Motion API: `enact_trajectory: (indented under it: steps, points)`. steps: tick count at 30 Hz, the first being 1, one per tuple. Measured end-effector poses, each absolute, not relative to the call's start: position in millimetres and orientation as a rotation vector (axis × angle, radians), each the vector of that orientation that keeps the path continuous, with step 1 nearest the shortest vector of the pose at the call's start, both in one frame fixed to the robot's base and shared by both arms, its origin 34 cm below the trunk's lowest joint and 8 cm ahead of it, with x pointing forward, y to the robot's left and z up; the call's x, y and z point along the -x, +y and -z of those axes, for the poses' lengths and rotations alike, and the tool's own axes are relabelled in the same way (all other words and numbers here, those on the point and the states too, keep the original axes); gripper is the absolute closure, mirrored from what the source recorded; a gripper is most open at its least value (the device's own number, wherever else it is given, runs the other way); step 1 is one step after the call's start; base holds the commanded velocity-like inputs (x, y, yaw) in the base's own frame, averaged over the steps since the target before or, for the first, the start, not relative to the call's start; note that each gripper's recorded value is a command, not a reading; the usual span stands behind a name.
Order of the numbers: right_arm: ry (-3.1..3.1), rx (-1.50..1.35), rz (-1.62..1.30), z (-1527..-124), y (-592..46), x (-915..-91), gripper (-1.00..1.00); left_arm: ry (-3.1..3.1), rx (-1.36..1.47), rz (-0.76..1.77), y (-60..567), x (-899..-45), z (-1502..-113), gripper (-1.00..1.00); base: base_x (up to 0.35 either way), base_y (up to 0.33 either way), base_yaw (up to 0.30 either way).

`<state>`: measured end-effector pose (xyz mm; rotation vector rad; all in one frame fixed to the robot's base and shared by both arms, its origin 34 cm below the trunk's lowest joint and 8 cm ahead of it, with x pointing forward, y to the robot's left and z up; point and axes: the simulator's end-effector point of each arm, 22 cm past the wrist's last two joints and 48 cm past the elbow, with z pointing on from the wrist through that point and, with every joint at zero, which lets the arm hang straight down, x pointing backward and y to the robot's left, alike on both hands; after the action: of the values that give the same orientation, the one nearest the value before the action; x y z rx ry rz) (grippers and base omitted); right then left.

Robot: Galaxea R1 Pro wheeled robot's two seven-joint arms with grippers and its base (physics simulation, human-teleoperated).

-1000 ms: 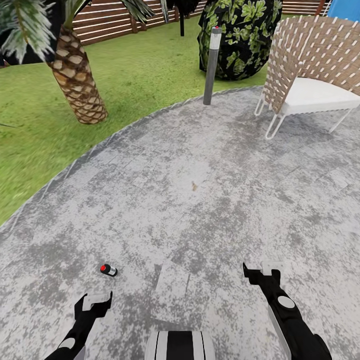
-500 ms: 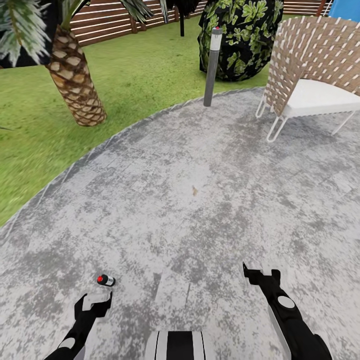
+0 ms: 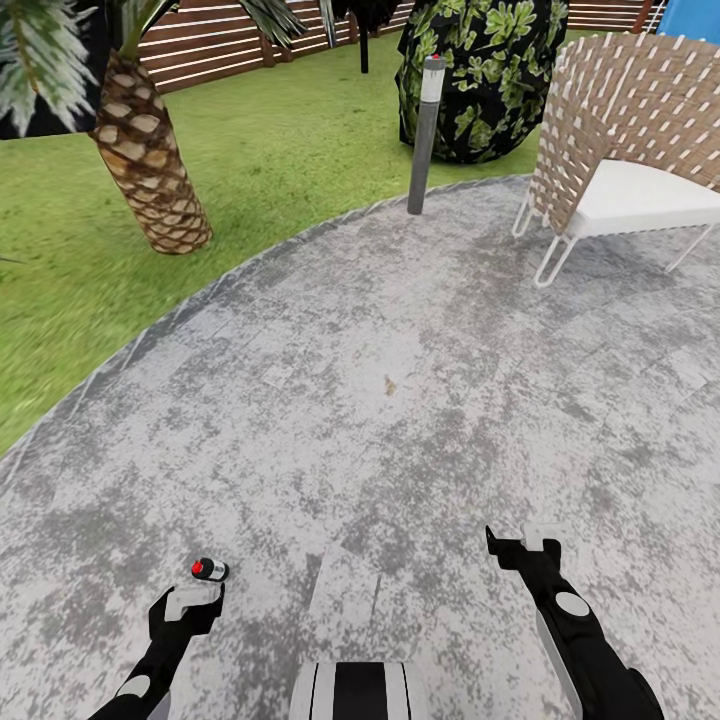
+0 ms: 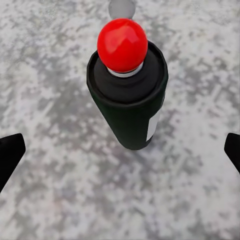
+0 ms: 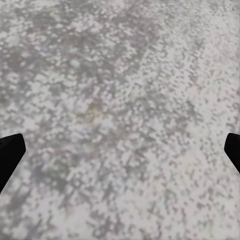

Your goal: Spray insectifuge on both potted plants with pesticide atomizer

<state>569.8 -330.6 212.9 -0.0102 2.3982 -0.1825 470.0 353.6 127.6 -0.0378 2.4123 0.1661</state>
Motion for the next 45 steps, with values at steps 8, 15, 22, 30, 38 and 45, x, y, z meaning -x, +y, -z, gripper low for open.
enact_trajectory:
  steps: [8, 15, 22, 30, 38, 45]
  points:
    - [2.398, 0.010, 0.183, -213.0, -330.6, -569.8, -1.00, 2.413, 0.038, -0.166, 353.6, -469.7, -127.5, -1.00, 0.089, 0.000, 0.000]
    - [2.398, 0.010, 0.183, -212.9, -330.6, -569.8, -1.00, 2.412, 0.038, -0.167, 354.1, -470.0, -127.7, -1.00, 0.004, 0.000, 0.000]
    - [2.398, 0.010, 0.182, -212.9, -330.5, -569.8, -1.00, 2.413, 0.037, -0.168, 354.7, -469.8, -127.7, -1.00, 0.000, 0.000, 0.000]
    - [2.398, 0.010, 0.182, -213.0, -330.5, -569.8, -1.00, 2.413, 0.039, -0.170, 355.3, -469.7, -127.8, -1.00, 0.022, 0.000, 0.000]
    - [2.398, 0.010, 0.182, -213.0, -330.5, -569.8, -1.00, 2.413, 0.040, -0.171, 355.4, -469.6, -127.7, -1.00, 0.070, 0.000, 0.000]
    - [2.398, 0.010, 0.183, -212.9, -330.6, -569.8, -1.00, 2.413, 0.040, -0.171, 355.5, -469.4, -127.6, -1.00, 0.003, 0.000, 0.000]
